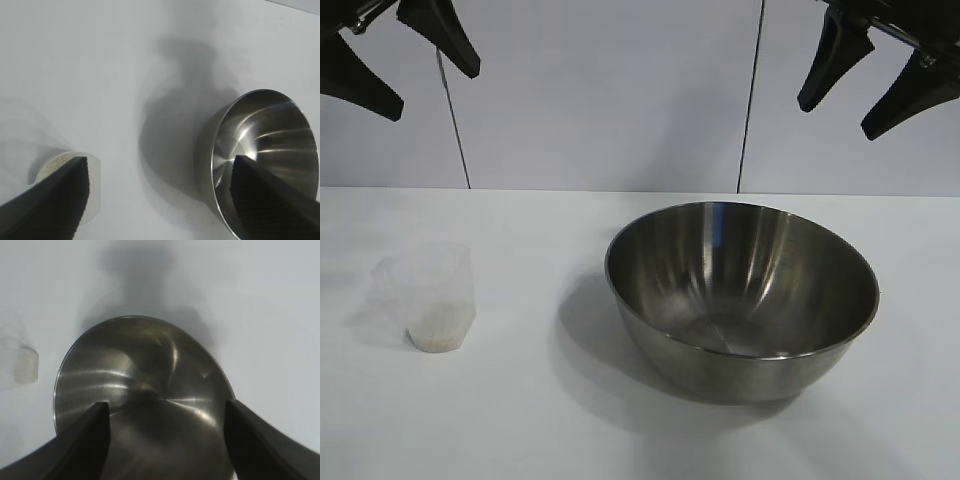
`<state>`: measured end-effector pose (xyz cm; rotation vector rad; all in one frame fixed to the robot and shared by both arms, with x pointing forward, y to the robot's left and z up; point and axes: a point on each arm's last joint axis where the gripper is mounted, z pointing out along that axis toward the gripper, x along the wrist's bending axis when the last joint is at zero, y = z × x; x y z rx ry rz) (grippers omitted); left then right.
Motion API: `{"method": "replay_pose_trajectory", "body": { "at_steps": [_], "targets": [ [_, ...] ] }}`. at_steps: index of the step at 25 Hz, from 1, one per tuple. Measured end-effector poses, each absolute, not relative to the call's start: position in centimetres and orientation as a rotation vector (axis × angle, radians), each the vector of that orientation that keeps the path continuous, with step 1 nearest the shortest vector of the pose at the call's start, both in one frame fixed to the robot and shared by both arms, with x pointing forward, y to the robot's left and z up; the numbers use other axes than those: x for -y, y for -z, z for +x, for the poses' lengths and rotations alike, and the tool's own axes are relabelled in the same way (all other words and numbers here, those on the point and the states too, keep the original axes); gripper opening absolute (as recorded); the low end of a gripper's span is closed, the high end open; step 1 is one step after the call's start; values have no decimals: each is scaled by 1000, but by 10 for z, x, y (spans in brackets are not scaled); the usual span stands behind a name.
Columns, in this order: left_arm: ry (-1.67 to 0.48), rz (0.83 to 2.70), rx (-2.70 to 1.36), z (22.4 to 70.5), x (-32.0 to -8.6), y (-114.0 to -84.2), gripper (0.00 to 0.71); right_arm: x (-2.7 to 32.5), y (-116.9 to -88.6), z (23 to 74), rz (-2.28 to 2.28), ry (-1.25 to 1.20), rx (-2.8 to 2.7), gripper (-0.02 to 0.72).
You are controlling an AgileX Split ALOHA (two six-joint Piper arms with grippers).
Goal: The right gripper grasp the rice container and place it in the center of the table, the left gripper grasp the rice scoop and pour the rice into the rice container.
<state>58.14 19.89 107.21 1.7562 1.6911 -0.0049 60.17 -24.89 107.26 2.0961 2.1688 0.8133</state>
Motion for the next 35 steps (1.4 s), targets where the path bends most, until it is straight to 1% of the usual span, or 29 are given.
{"method": "replay_pose_trajectory", "body": {
  "at_steps": [27,31,35],
  "targets": [
    [5,1756,-1691,581,-199,-1072,563,247,-1073,601,2112,-829,-2174,452],
    [9,1759,-1692,581,-199,-1072,563,247,-1071,594,2138,-755,-2246,452],
    [47,1796,-1700,577,-198,-1070,563,253,-1066,587,2139,-578,-2313,452]
  ]
}}
